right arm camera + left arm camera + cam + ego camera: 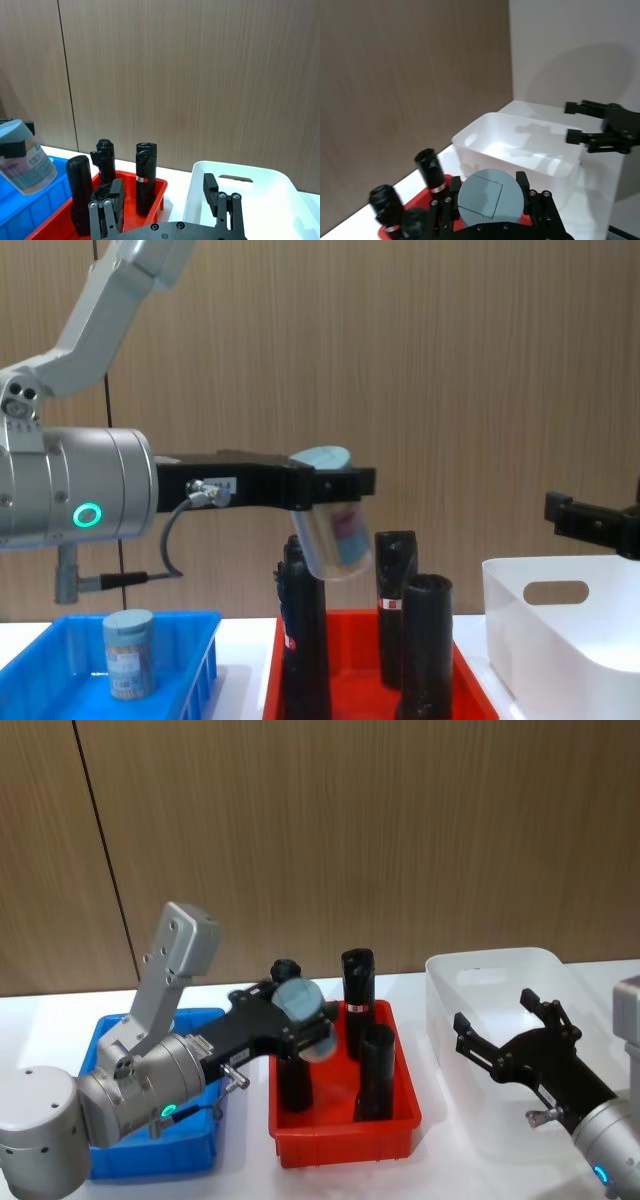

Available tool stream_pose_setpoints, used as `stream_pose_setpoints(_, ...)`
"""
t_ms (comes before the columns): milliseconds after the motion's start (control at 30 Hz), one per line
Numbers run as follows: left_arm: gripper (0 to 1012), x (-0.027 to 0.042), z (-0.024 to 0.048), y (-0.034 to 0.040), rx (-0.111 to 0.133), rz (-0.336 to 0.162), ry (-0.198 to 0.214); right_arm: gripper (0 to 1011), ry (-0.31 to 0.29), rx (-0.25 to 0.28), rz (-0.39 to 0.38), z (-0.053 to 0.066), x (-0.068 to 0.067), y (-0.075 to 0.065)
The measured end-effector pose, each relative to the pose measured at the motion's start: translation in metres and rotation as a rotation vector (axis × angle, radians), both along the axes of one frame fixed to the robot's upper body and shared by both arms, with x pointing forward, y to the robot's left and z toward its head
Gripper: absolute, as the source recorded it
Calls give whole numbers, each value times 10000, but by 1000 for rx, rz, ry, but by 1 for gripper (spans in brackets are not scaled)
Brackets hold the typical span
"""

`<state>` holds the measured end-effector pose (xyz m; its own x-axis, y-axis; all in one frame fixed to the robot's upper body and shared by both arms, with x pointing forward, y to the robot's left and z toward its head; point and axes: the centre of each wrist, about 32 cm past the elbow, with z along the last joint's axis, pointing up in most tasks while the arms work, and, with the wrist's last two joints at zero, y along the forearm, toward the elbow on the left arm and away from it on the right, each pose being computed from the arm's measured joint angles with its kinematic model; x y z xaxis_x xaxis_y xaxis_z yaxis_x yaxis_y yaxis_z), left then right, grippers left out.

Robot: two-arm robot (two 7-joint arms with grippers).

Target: Pick the cotton swabs from the blue box and place them into the white box.

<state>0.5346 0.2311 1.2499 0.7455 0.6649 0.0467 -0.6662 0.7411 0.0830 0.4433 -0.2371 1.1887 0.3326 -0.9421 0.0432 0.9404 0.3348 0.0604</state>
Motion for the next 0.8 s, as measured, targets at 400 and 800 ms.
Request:
stream_pose_setpoints(400, 669, 52, -73, 58, -9, -188, -6, 1002, 0, 0, 0, 0, 0, 0)
stream_pose_setpoints(800, 669, 16, -115, 146, 18, -236, -2, 1002, 0, 0, 0, 0, 0, 0)
